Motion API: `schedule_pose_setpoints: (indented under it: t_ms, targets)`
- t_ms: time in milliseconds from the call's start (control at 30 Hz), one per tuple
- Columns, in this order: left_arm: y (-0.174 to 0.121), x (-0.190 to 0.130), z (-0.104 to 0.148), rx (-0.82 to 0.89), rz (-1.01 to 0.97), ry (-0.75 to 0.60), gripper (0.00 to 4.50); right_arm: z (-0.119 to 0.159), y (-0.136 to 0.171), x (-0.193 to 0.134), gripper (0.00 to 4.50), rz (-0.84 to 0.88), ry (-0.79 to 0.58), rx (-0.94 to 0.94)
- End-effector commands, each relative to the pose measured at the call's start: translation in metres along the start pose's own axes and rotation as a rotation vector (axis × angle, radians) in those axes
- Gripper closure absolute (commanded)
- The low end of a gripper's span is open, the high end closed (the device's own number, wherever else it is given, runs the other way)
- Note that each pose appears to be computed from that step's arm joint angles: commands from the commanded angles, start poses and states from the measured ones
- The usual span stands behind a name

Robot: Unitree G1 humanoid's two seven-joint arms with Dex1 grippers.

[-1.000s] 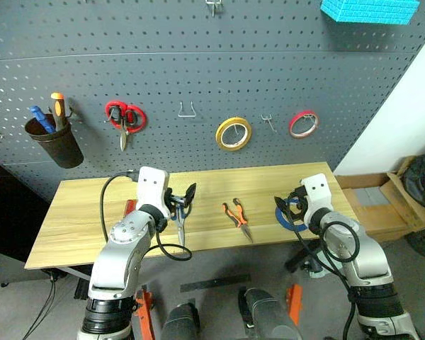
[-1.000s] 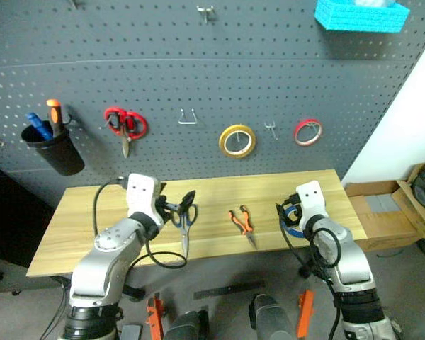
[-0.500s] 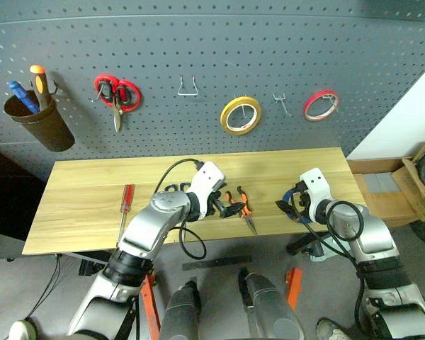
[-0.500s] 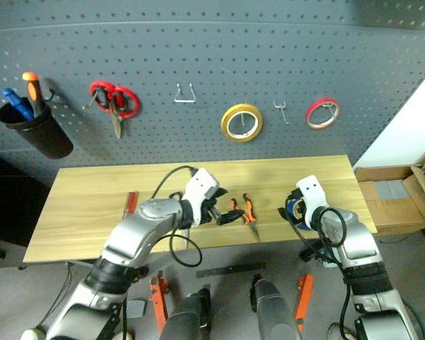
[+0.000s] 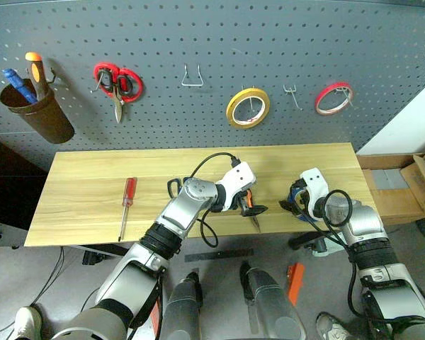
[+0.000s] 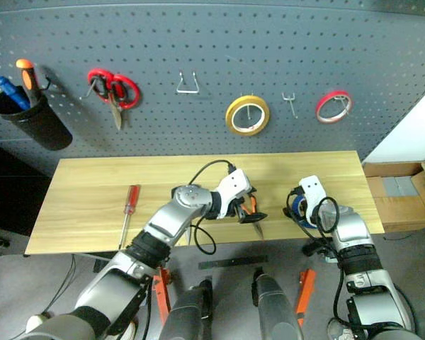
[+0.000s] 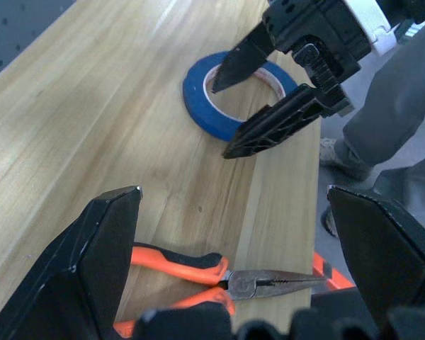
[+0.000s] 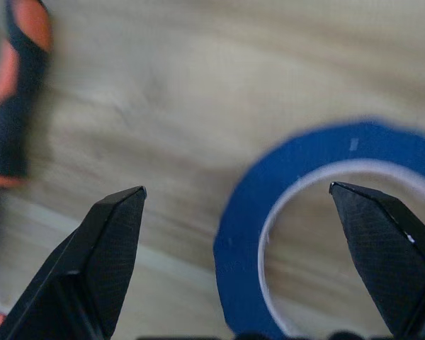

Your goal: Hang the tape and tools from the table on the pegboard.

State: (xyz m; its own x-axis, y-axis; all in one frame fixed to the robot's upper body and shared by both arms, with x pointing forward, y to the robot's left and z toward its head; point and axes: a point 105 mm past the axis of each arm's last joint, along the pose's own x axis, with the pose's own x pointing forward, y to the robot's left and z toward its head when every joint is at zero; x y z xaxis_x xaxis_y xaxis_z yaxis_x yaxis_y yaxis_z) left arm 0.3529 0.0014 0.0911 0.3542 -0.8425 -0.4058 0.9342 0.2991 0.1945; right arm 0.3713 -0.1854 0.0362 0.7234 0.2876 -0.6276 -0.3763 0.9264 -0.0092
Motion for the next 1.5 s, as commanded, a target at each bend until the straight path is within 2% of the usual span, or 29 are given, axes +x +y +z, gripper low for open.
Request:
schedule_pose_setpoints:
  t_ms: [33,267,300,400,667,733,967,1200,1500]
  targets:
    - [0.0,0.002,0.014,0.045,-0.01,-0.04,0.01,-0.005,-0.003,0.0,0.0,-0.024,0.028,0.034]
    - [0.001,0.001,0.014,0.049,-0.006,-0.04,0.01,-0.018,-0.007,0.005,0.0,-0.064,0.069,0.022]
    - [0.001,0.0,0.014,0.049,-0.005,-0.039,0.0,-0.017,-0.007,0.006,0.18,-0.066,0.068,0.021]
    - [0.002,-0.001,0.014,0.049,-0.002,-0.039,0.0,-0.014,-0.007,0.006,0.87,-0.062,0.063,0.023]
    - [0.003,0.0,0.017,0.042,-0.006,-0.045,0.0,-0.01,-0.008,0.01,3.6,-0.066,0.055,0.03]
    - [0.003,-0.001,0.019,0.038,-0.006,-0.054,0.0,-0.009,-0.007,0.009,3.94,-0.066,0.051,0.031]
    - [0.006,-0.009,0.031,0.043,0.034,-0.112,0.0,0.0,0.001,-0.003,3.95,-0.075,-0.02,0.0]
    - [0.003,-0.06,0.068,-0.102,0.115,-0.362,0.0,0.038,0.039,-0.051,3.95,-0.112,-0.321,-0.088]
    - [0.004,-0.116,0.082,-0.247,0.276,-0.458,0.0,0.071,0.057,-0.09,3.95,-0.23,-0.631,-0.236]
